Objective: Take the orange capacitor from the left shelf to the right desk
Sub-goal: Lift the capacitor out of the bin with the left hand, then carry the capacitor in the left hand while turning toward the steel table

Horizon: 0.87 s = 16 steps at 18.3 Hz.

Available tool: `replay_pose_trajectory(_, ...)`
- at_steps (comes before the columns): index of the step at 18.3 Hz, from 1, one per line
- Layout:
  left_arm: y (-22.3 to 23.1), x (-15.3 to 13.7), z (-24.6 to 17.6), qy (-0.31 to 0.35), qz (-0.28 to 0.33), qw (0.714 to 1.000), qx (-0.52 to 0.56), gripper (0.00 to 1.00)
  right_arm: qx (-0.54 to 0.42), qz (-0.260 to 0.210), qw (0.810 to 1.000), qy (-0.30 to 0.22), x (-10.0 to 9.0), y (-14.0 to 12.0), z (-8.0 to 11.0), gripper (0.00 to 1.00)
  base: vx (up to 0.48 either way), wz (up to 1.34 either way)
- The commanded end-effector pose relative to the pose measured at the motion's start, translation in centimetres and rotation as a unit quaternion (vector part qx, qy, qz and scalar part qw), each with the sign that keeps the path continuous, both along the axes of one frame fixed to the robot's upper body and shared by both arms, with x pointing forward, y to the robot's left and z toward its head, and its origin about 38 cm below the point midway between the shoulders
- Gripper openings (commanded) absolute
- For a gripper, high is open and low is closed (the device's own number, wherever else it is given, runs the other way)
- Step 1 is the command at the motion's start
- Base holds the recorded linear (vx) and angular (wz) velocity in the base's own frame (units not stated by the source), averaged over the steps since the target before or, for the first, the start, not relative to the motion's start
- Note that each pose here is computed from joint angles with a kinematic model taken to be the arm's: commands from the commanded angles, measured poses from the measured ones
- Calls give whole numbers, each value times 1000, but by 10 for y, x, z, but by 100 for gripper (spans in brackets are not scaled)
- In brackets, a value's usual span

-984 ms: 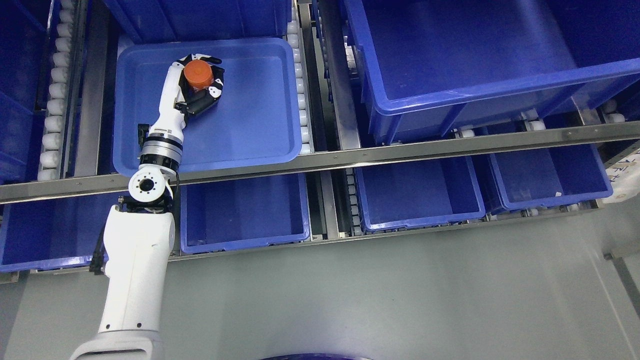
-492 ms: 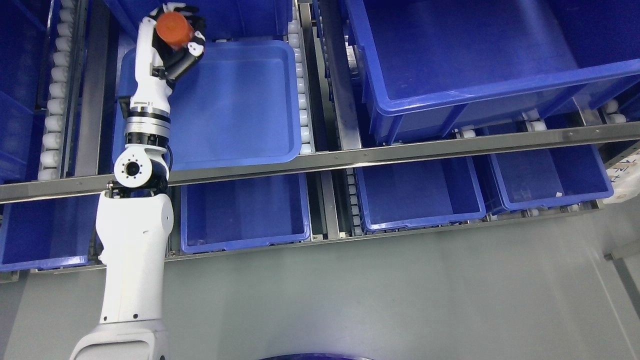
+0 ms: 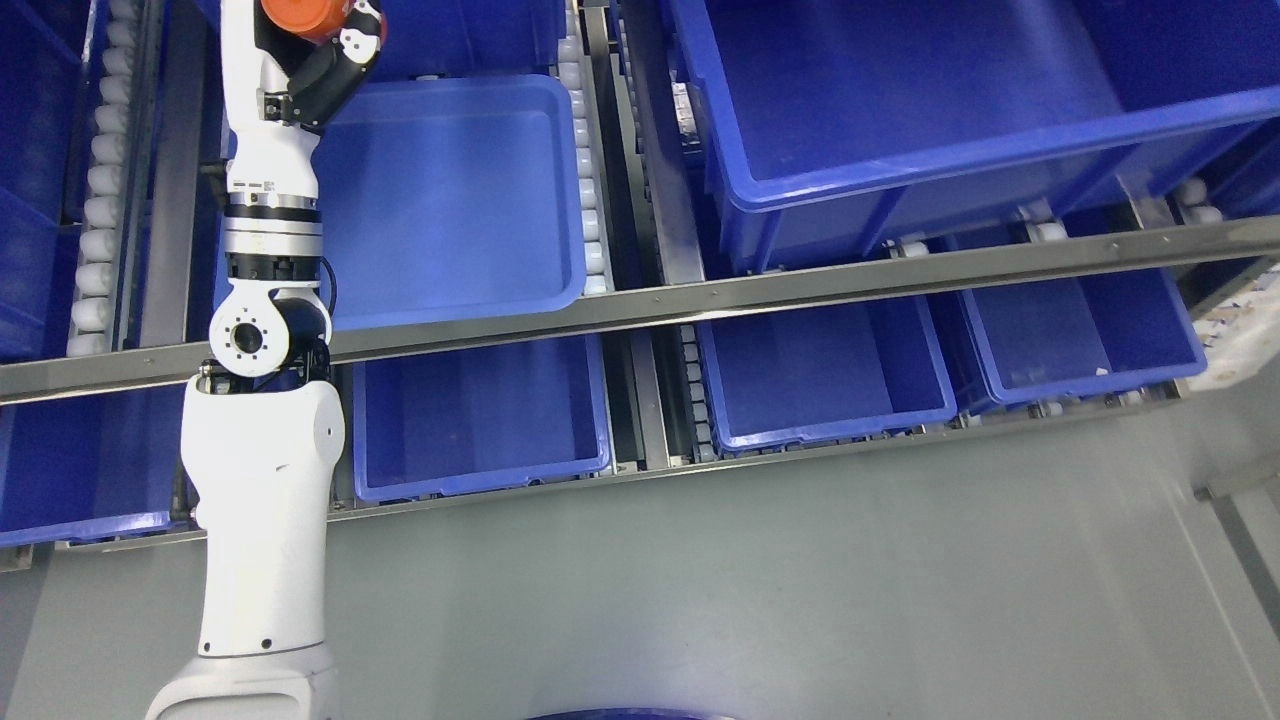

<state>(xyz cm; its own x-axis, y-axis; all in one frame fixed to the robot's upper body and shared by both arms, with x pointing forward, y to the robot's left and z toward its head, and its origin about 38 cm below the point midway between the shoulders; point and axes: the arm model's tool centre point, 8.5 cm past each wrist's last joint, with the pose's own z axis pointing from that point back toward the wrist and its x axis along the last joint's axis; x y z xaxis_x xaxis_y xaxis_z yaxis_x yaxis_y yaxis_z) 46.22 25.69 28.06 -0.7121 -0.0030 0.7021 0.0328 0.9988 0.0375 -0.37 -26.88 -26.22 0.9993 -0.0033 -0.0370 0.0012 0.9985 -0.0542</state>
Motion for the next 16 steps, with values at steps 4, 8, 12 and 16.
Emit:
replay_pose_trajectory(4, 17, -28, 35, -42, 20, 999, -4, 2, -9, -4, 1000, -11, 3, -11, 0, 100, -153, -219)
replay_pose_trajectory(8, 18, -29, 35, -43, 20, 999, -3, 2, -9, -4, 1000, -11, 3, -11, 0, 100, -205, -327)
replay_pose_trajectory(12, 12, -28, 35, -40, 11, 999, 1, 2, -9, -4, 1000, -11, 3, -11, 0, 100, -158, -406)
replay_pose_trajectory(16, 7, -27, 39, -45, 5, 999, 3, 2, -9, -4, 1000, -11, 3, -11, 0, 100, -95, -585)
